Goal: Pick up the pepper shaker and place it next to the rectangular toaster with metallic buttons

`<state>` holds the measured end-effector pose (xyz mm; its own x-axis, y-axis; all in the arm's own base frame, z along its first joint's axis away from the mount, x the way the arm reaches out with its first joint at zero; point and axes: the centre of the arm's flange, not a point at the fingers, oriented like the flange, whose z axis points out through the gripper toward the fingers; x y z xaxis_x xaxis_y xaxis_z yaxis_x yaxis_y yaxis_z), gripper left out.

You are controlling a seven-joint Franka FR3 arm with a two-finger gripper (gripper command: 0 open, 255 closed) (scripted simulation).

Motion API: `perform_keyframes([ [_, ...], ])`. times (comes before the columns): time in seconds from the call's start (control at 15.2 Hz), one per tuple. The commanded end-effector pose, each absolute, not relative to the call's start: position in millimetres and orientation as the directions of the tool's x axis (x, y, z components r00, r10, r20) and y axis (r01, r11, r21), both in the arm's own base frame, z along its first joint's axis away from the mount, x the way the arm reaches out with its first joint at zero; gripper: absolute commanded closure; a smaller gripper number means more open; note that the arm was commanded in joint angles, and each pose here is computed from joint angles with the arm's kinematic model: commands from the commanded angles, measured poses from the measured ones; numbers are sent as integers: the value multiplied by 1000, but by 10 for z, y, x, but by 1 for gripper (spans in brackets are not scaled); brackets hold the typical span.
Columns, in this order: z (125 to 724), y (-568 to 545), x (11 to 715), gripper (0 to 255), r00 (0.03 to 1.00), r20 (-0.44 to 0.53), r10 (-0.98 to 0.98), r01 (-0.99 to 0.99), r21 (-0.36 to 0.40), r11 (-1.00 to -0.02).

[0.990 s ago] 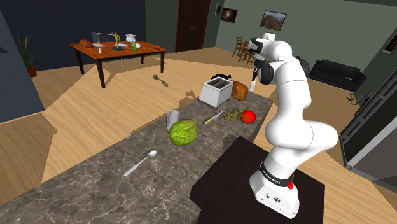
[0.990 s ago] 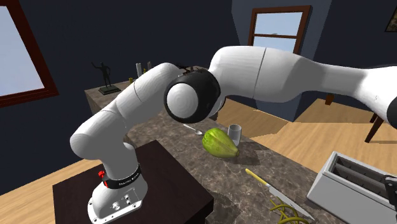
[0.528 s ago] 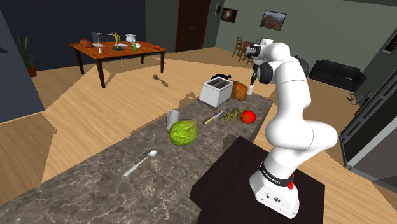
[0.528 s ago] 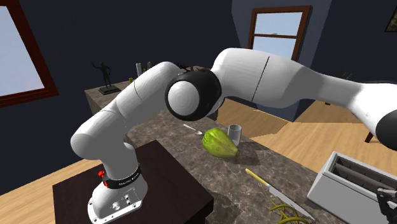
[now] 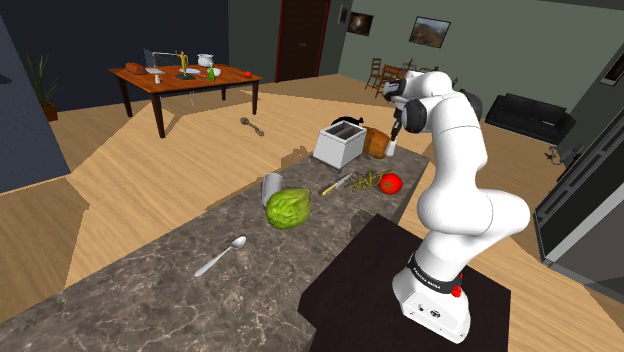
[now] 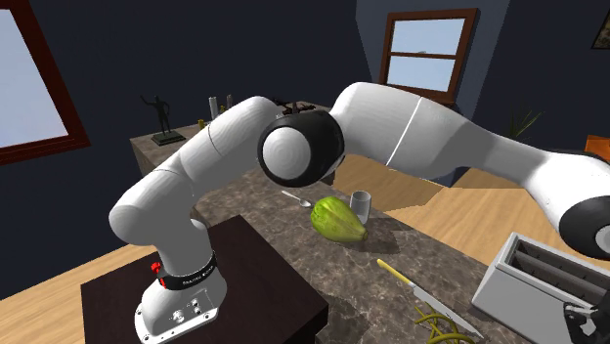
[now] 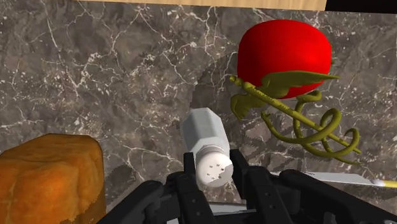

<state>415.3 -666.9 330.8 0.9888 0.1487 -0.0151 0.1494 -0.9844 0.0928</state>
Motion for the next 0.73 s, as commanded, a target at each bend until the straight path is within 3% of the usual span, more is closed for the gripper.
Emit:
perform_keyframes([
  [0.0, 3197, -6669, 4141, 255, 989, -15, 149, 149, 93, -984],
  [0.66, 2669, -6668, 4140, 255, 989, -15, 149, 149, 93, -984],
])
